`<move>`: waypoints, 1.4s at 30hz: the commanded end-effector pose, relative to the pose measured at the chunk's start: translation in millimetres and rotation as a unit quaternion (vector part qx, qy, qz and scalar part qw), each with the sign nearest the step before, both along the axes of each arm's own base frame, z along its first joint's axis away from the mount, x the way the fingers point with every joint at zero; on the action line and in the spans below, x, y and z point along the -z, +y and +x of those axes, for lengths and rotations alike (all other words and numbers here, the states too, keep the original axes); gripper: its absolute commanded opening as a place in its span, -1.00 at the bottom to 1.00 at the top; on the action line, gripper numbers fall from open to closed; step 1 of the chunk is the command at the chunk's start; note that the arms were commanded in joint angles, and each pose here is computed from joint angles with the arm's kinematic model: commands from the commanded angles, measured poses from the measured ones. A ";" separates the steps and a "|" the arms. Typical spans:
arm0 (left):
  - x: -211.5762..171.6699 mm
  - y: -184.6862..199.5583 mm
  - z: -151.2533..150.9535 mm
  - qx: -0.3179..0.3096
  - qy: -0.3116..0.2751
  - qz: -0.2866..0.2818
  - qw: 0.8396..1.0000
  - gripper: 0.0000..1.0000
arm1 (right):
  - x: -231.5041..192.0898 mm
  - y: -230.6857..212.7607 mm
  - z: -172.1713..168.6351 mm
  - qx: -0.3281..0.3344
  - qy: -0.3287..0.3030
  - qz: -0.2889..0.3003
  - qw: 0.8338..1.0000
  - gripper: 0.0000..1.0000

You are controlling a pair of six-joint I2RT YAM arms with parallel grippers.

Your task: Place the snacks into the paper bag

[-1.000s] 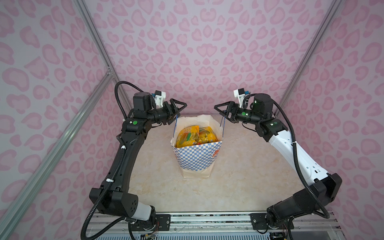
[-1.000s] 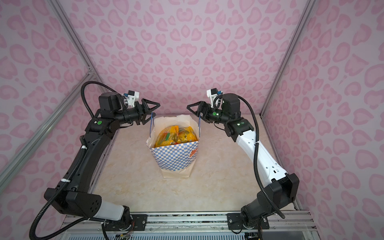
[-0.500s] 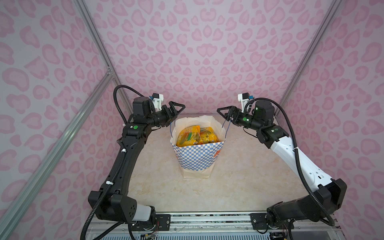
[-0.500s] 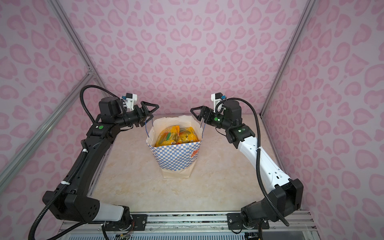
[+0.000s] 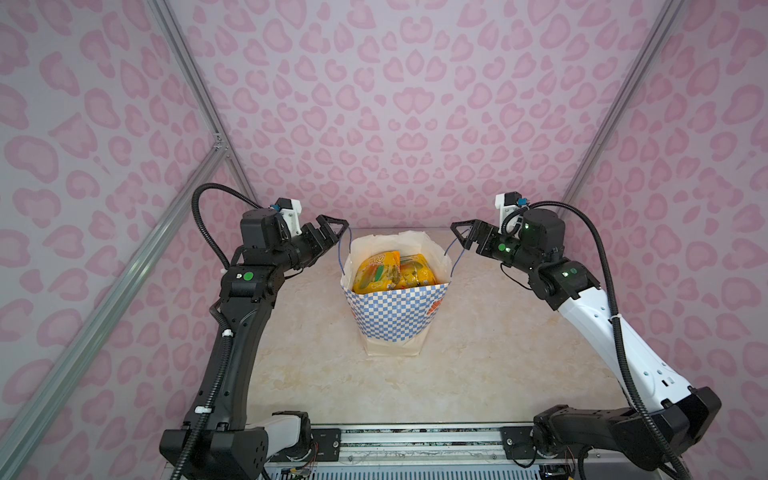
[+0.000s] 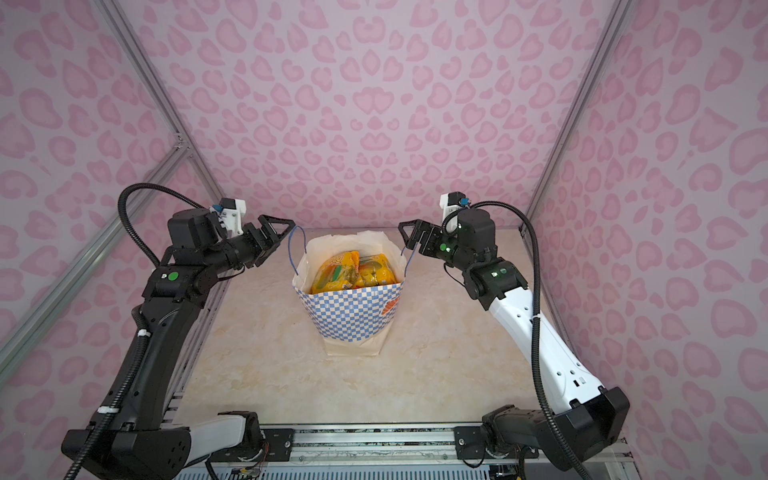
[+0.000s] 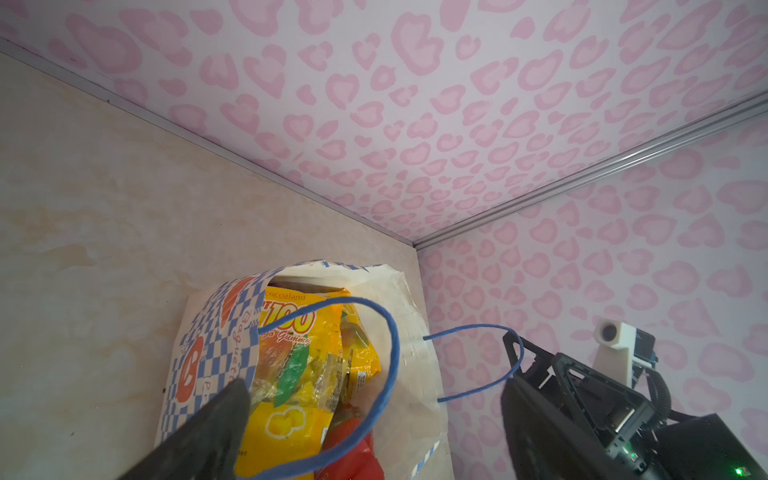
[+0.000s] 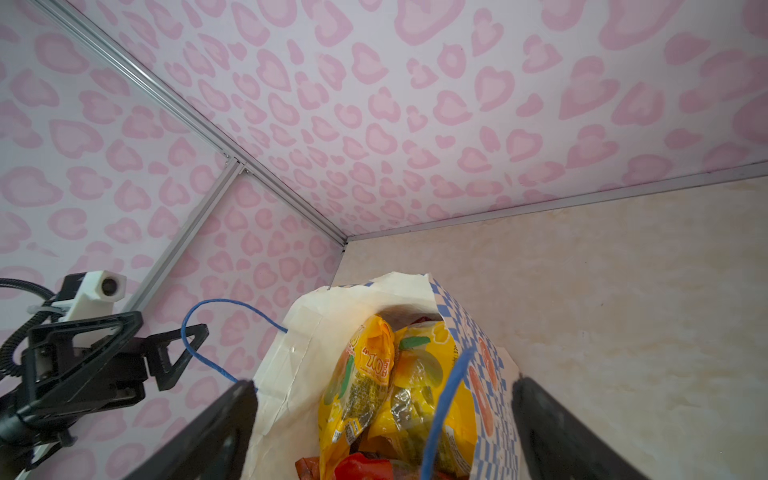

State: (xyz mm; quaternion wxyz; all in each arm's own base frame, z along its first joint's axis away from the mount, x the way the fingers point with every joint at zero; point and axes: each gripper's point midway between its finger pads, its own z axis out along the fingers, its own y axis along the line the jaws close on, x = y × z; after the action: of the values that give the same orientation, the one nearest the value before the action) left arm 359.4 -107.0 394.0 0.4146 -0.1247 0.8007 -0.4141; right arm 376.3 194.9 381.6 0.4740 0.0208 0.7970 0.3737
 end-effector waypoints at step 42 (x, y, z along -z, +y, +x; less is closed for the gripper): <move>241.7 169.8 -27.7 -0.400 -0.128 0.401 0.814 0.95 | 243.0 -217.6 13.9 0.323 -0.019 -0.308 0.895 0.99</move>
State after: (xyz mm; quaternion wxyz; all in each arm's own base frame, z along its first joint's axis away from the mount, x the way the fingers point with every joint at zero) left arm 311.6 75.5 107.8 0.5725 -0.2336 0.7676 0.1689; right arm 383.3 -34.1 142.1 0.5768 0.1591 0.7973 -0.0789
